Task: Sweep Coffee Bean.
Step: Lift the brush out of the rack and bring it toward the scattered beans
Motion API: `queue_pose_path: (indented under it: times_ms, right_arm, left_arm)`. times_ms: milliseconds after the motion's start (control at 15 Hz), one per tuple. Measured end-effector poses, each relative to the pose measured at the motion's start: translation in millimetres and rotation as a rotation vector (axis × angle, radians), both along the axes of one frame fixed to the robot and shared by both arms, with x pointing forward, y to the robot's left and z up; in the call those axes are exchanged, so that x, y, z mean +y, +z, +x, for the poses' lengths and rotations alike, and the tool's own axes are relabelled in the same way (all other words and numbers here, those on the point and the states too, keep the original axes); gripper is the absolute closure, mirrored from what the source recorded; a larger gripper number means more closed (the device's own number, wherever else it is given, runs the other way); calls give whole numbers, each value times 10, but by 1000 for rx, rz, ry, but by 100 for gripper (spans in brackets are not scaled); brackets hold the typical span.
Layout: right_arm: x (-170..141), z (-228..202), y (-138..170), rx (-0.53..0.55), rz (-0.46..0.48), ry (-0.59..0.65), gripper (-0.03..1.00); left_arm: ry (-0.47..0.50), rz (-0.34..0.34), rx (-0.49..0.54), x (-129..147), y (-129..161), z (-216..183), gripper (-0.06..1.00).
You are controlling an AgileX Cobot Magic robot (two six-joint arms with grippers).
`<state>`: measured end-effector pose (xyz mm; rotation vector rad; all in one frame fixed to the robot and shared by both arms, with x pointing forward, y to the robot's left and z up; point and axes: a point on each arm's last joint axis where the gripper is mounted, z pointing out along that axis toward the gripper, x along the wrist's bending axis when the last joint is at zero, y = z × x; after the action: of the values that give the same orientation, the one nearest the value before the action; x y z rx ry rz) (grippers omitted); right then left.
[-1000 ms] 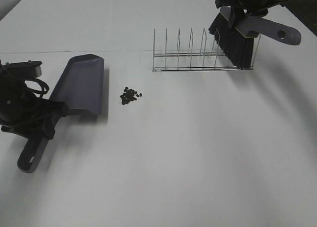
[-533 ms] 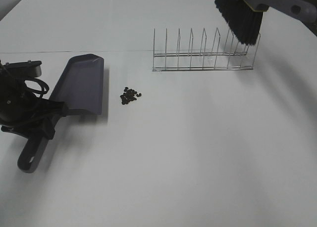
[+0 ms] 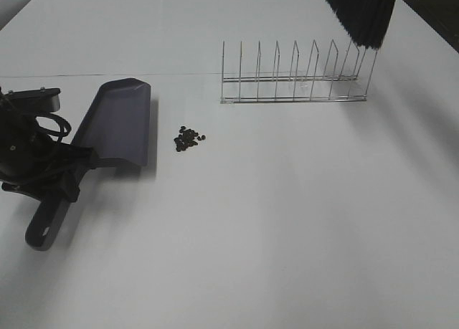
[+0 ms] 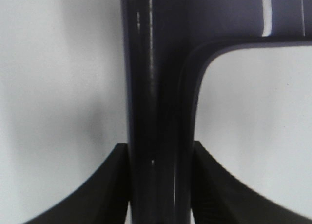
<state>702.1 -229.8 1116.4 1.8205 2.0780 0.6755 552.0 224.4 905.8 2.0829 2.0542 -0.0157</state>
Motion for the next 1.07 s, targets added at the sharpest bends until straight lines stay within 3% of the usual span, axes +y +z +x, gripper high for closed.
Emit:
queue_pose_path:
  times_ms: [133,200,333,667,867,1067]
  right_arm:
    - [159,-233,-108,81,-39,43,66]
    - [409,-438,-332,179,-81,110,66]
    - [681,-597,-596,268,-106,176,66]
    - [915,-703,-924,268,-103,190,66]
    - [904,-684,-944,245,-111,176,66]
    - [909,-661,-937,220,-104,167,66]
  left_arm:
    - [-2,2,0,2,0,0,60]
    - [-10,10,-3,7,-1,1,60]
    - [-21,20,-6,15,-2,3,60]
    - [-19,44,18,40,-23,-35,60]
    - [-2,69,62,80,-113,-147,60]
    - [-6,71,39,34,-158,-183,60]
